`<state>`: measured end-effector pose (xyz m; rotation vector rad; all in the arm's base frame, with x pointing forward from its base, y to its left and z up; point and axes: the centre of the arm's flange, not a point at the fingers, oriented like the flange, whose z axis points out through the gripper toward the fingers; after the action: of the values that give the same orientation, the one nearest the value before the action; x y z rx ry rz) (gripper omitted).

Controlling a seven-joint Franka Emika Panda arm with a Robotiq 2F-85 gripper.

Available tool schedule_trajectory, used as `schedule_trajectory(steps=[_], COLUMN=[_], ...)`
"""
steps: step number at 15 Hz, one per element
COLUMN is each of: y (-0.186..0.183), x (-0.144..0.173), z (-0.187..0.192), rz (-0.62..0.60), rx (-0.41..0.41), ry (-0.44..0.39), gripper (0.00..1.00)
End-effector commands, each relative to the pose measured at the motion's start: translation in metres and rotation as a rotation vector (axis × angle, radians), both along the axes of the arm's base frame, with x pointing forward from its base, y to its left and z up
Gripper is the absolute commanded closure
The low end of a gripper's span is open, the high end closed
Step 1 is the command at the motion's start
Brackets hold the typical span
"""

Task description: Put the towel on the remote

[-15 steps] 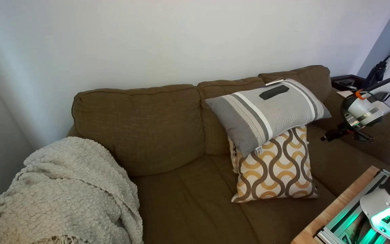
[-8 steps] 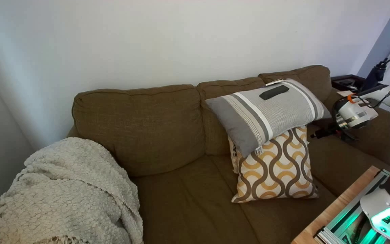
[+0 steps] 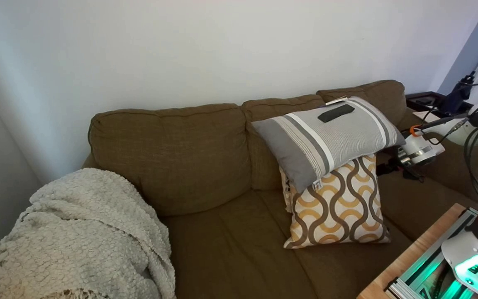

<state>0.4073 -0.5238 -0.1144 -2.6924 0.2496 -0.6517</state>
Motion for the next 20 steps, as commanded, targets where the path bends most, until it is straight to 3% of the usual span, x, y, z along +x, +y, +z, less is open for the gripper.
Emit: schedule_trajectory(steps=[1,2,4,13,17,20], y=[-0.014,-0.012,-0.006,0.003,0.01,0.024], x=[0.013,0.014,0.016,0.016,0.011,-0.014], z=[-0.025,-0.025,-0.027,-0.021,-0.007,0.034], rz=[-0.039,-0.039,-0.029,0.004,0.021,0.082], rx=[0.033,0.042,0.071,0.111,0.099,0.027], ry=[0.046,0.053,0.058,0.048,0.029,-0.022], gripper=[0.07,0.27,0.31,0.99,0.98,0.98])
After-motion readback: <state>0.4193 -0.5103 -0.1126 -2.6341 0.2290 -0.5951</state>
